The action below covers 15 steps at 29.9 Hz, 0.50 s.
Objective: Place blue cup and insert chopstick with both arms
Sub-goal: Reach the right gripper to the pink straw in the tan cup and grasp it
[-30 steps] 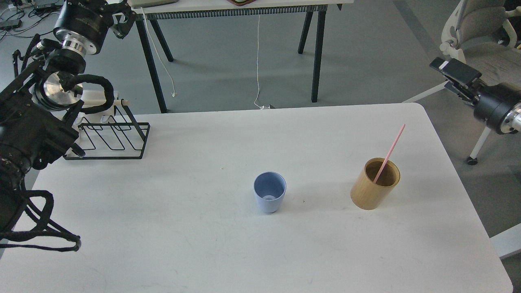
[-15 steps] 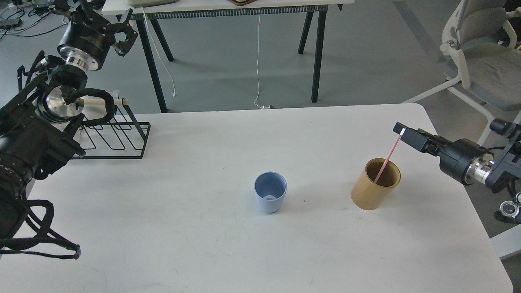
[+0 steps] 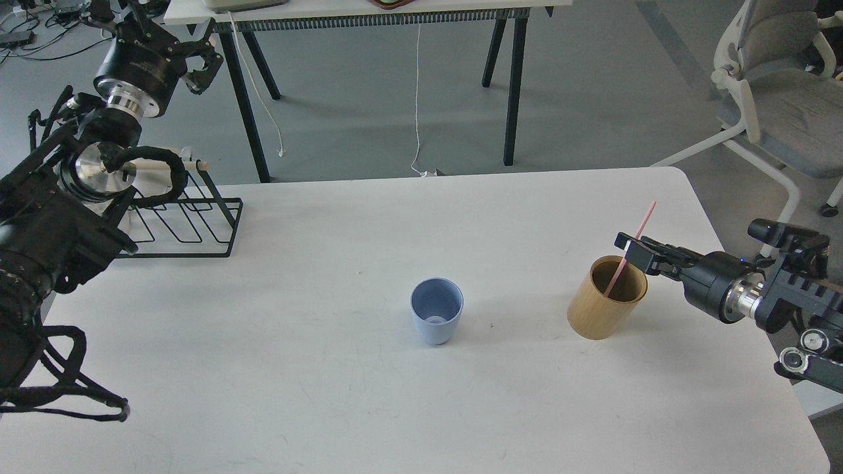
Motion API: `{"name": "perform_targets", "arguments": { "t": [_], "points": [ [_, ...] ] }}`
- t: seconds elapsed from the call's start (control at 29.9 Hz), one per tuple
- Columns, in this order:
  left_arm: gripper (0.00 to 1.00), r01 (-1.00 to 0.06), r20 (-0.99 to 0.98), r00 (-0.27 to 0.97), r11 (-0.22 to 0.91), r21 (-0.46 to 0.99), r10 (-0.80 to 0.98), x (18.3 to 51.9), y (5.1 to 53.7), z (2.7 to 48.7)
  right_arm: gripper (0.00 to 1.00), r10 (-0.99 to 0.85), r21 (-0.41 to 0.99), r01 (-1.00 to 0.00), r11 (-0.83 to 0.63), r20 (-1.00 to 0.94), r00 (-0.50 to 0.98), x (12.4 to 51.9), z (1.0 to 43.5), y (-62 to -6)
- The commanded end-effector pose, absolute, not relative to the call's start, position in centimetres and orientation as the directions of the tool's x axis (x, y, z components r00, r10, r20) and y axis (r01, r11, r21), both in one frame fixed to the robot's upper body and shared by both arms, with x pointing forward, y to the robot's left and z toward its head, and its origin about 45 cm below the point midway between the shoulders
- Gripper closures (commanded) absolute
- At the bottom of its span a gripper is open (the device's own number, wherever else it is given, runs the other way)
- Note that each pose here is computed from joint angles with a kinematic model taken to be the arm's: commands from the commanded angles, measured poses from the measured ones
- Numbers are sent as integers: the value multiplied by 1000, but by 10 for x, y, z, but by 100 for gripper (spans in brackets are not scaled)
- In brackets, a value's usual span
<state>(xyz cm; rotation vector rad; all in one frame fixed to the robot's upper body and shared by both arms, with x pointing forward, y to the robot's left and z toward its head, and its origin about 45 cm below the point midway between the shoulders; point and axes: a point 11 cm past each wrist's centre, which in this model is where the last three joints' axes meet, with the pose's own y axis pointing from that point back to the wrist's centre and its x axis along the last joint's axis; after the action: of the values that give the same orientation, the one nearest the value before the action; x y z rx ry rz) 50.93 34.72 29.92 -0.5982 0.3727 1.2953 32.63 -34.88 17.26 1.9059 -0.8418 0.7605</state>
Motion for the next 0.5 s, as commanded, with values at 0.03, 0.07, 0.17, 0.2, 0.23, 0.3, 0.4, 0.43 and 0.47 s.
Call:
{"name": "perform_targets", "arguments": {
  "t": [0.03,0.07,0.17,0.2,0.23,0.3,0.4,0.43,0.47],
  "points": [
    [1,-967,-572,243,151,-204,783,509,349,300,66,-211,479,-792,-378,788,578,327,173,-349],
    [1,-967,-571,243,151,-203,784,509,349,300,70,-204,479,-792,-379,791,576,327,173,-348],
    [1,-967,-572,244,149,-208,783,509,349,301,72,-199,478,-792,-381,794,575,329,171,-347],
    [1,-967,-572,243,148,-208,783,509,350,300,72,-199,477,-793,-380,795,573,330,171,-347],
    [1,-967,-571,243,147,-209,784,509,350,301,72,-198,477,-793,-378,795,573,330,171,-347],
    [1,-967,-570,242,144,-212,785,509,351,302,72,-197,477,-796,-373,797,570,332,171,-349],
    [1,-967,-570,241,144,-211,786,509,352,302,74,-198,475,-795,-376,797,570,333,170,-347],
    [1,-967,-570,241,144,-211,786,509,352,302,76,-198,475,-795,-377,797,571,333,170,-346],
    [1,-967,-570,241,144,-211,786,509,352,302,78,-198,475,-795,-377,797,571,333,170,-346]
  ]
}}
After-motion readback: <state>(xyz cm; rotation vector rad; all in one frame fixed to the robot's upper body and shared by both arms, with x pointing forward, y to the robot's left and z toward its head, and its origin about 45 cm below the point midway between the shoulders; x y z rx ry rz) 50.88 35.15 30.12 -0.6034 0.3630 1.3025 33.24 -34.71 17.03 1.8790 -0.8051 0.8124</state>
